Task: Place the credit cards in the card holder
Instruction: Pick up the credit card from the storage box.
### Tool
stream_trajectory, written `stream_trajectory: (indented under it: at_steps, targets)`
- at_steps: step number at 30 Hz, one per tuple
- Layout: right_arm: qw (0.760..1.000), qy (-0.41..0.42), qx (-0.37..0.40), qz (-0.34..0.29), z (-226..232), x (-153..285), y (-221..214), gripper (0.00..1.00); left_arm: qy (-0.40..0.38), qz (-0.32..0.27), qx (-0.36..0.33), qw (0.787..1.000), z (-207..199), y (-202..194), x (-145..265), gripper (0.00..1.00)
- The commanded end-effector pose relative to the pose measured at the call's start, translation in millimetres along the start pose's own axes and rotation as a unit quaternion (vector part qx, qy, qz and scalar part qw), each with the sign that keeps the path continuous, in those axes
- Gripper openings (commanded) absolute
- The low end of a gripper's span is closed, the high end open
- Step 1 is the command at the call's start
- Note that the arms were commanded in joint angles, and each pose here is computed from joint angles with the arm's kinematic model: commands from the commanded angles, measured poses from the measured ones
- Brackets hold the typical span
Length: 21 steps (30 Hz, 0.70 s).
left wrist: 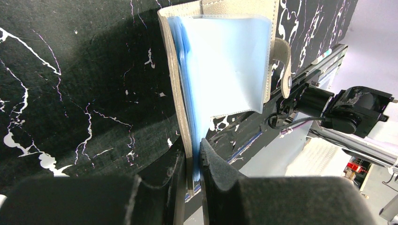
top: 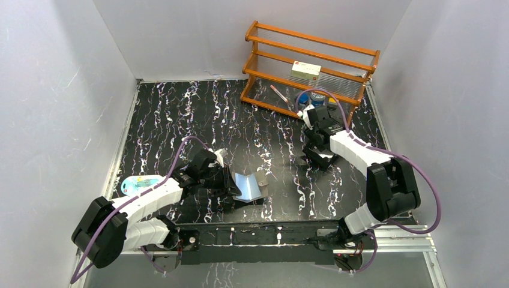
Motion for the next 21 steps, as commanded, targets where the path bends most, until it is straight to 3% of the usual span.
stream_trajectory:
  at_steps: [1,9,15,21]
  targets:
    - [0.999,-0.028,0.0,-0.03,-18,-15,14,0.7,-0.019,-0.008,-0.014,1.0,-12,6,6,0.13]
    - [0.999,-0.035,0.034,-0.007,-20,-45,11,0.66,-0.016,-0.003,-0.019,1.0,-12,7,4,0.13]
    - [0.995,-0.086,0.048,0.005,-28,-54,6,0.54,-0.009,0.001,-0.025,1.0,-11,8,2,0.13]
    - [0.996,-0.087,0.03,-0.007,-30,-47,8,0.44,-0.007,0.005,-0.024,1.0,-9,8,-1,0.13]
Point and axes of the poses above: each gripper's point midway between its finger pads, its own x axis back along the fingers, its own z axis along the line the jaws close on, y = z × x, the point moved 5 cm from there along x, back along the fingers, and after that the axes turned 7 degrees about -x, right-handed, at the moved point
